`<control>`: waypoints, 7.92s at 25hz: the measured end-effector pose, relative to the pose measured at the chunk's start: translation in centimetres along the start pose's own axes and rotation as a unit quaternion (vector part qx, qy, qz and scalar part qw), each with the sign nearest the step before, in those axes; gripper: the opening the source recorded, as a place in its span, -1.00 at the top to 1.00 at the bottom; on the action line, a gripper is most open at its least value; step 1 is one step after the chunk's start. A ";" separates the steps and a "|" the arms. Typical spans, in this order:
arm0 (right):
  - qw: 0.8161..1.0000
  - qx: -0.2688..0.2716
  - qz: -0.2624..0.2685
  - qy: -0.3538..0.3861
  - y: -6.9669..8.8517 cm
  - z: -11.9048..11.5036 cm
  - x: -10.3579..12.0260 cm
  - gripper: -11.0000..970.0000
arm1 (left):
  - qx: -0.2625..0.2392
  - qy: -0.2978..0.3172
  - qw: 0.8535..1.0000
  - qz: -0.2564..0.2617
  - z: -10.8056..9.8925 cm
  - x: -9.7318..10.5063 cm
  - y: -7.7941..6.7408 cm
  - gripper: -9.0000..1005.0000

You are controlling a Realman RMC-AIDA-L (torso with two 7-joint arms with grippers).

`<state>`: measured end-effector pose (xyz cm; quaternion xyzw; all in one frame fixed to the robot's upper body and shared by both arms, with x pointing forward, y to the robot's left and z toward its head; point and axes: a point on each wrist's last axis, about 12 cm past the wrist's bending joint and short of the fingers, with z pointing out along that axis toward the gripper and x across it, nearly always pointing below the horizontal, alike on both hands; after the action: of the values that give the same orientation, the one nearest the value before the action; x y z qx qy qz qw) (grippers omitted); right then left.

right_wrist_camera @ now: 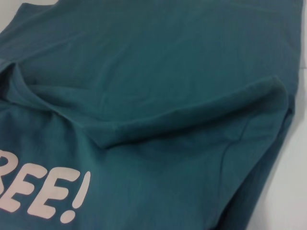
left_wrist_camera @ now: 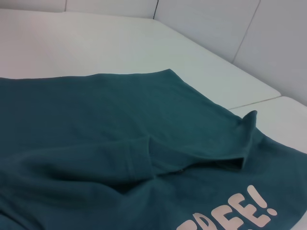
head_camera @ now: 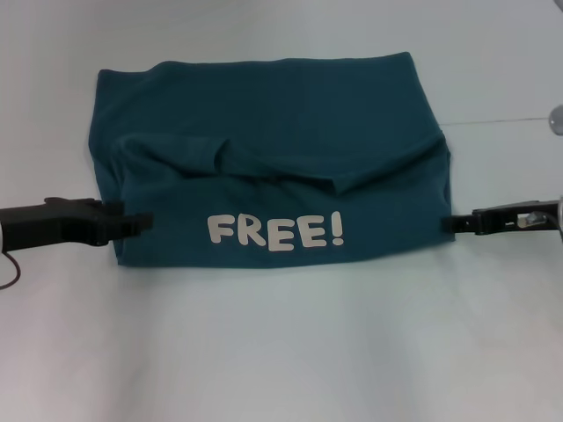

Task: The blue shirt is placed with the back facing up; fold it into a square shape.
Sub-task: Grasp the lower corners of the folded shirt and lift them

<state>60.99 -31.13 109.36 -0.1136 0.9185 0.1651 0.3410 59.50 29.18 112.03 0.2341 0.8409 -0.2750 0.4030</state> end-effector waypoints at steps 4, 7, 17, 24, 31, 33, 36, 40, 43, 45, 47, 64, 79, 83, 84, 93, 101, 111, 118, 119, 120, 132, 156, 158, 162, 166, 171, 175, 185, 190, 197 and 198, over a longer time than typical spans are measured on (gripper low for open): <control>1.000 -0.008 -0.007 0.001 0.7 0.8 -0.8 -0.38 | -0.001 -0.001 1.000 0.000 0.0 -0.1 0.0 -0.17; 1.000 -0.013 -0.015 0.002 1.4 1.4 -1.5 -0.37 | -0.003 -0.001 1.000 -0.001 0.0 -0.1 0.1 -0.17; 0.999 -0.004 -0.026 0.020 2.6 2.5 -2.5 -0.37 | -0.013 -0.005 1.000 -0.007 -0.2 0.4 0.4 -0.17; 1.000 0.002 -0.007 0.023 2.2 2.3 -1.9 -0.36 | -0.014 -0.007 1.000 -0.005 -0.2 0.4 0.4 -0.17; 1.000 0.011 0.005 0.029 1.3 2.0 -1.0 -0.11 | -0.014 -0.007 1.000 -0.002 -0.1 0.2 0.4 -0.17; 1.000 0.012 0.005 0.028 1.3 2.0 -1.0 -0.10 | -0.014 -0.007 1.000 -0.002 -0.1 0.2 0.4 -0.17; 1.000 0.011 0.003 0.029 1.3 2.0 -1.0 -0.07 | -0.015 -0.008 1.000 -0.003 -0.1 0.2 0.4 -0.17; 0.999 0.008 -0.006 0.031 1.5 2.1 -0.9 -0.04 | -0.015 -0.006 1.000 -0.009 -0.1 0.7 0.4 -0.17; 0.999 0.005 -0.013 0.033 1.7 2.2 -1.0 0.12 | -0.014 -0.004 1.000 -0.013 -0.1 0.9 0.5 -0.17; 0.999 0.004 -0.021 0.034 1.9 2.2 -1.0 0.27 | -0.015 -0.003 1.000 -0.016 -0.1 1.0 0.5 -0.17; 0.999 0.002 -0.030 0.035 2.0 2.3 -0.9 0.45 | -0.017 -0.003 1.000 -0.017 -0.1 1.1 0.6 -0.17; 0.998 -0.001 -0.065 0.011 2.4 1.9 -0.5 0.91 | -0.040 -0.008 0.999 -0.024 0.1 0.4 1.1 -0.17; 0.998 0.003 -0.057 -0.010 2.0 1.2 -1.3 0.90 | -0.064 0.078 0.995 -0.013 0.7 0.6 1.4 -0.17; 0.998 0.003 -0.058 -0.010 2.0 1.2 -1.4 0.90 | -0.063 0.084 0.994 -0.015 1.2 1.0 1.3 -0.17; 0.998 0.004 -0.059 -0.009 2.0 1.2 -1.4 0.90 | -0.063 0.087 0.994 -0.014 1.3 1.0 1.3 -0.17; 0.998 0.005 -0.058 -0.007 1.9 1.2 -1.2 0.91 | -0.064 0.114 0.991 0.012 3.4 1.1 0.9 -0.17; 0.998 0.004 -0.059 -0.006 2.0 1.2 -1.2 0.91 | -0.067 0.126 0.989 0.032 4.0 0.8 0.7 -0.17; 0.998 0.005 -0.060 -0.008 2.0 1.3 -1.4 0.90 | -0.069 0.131 0.989 0.027 4.7 1.2 0.7 -0.16; 0.998 0.005 -0.059 -0.008 2.0 1.3 -1.3 0.90 | -0.070 0.129 0.989 0.029 4.7 1.1 0.7 -0.12; 0.998 0.005 -0.058 -0.008 2.0 1.3 -1.3 0.90 | -0.070 0.129 0.989 0.029 4.7 1.1 0.7 -0.09; 0.998 0.005 -0.058 -0.008 2.0 1.3 -1.3 0.90 | -0.070 0.129 0.989 0.029 4.7 1.1 0.7 -0.07; 0.998 0.005 -0.057 -0.009 1.9 1.2 -1.4 0.91 | -0.058 0.142 0.987 0.042 5.1 1.3 0.2 0.48; 0.996 0.010 -0.082 -0.016 1.3 -1.4 0.5 0.91 | -0.013 0.162 0.986 0.046 3.4 2.4 -0.8 0.88; 0.996 0.010 -0.087 -0.021 1.4 -1.9 0.9 0.91 | -0.010 0.163 0.985 0.046 3.1 2.4 -0.8 0.88; 0.995 0.011 -0.098 -0.023 1.8 -2.5 1.4 0.91 | -0.009 0.164 0.985 0.046 2.5 2.7 -0.8 0.88; 0.995 0.011 -0.094 -0.020 1.8 -2.6 1.8 0.91 | -0.010 0.163 0.985 0.045 2.5 2.8 -0.9 0.88; 0.995 0.010 -0.095 -0.021 2.0 -2.5 1.5 0.91 | -0.007 0.163 0.986 0.046 2.7 2.6 -1.1 0.87; 0.995 0.011 -0.096 -0.023 2.0 -2.4 1.4 0.91 | -0.004 0.162 0.986 0.049 2.8 2.5 -1.2 0.86; 0.995 0.014 -0.093 -0.021 1.9 -2.3 1.5 0.90 | -0.022 0.142 0.988 0.056 3.7 1.2 -1.0 0.37; 0.995 0.016 -0.092 -0.022 1.8 -2.2 1.5 0.90 | -0.026 0.140 0.988 0.058 4.0 1.0 -1.0 0.08; 0.995 0.019 -0.091 -0.024 1.7 -2.1 1.5 0.90 | -0.028 0.147 0.987 0.053 4.1 1.4 -0.8 -0.22; 0.995 0.019 -0.091 -0.024 1.8 -2.1 1.5 0.90 | -0.028 0.147 0.987 0.053 4.1 1.4 -0.8 -0.26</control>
<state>58.09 -30.45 110.21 -0.1857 0.8989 0.1182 0.3788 60.44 26.20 108.97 0.3047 0.8849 -0.1925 0.2950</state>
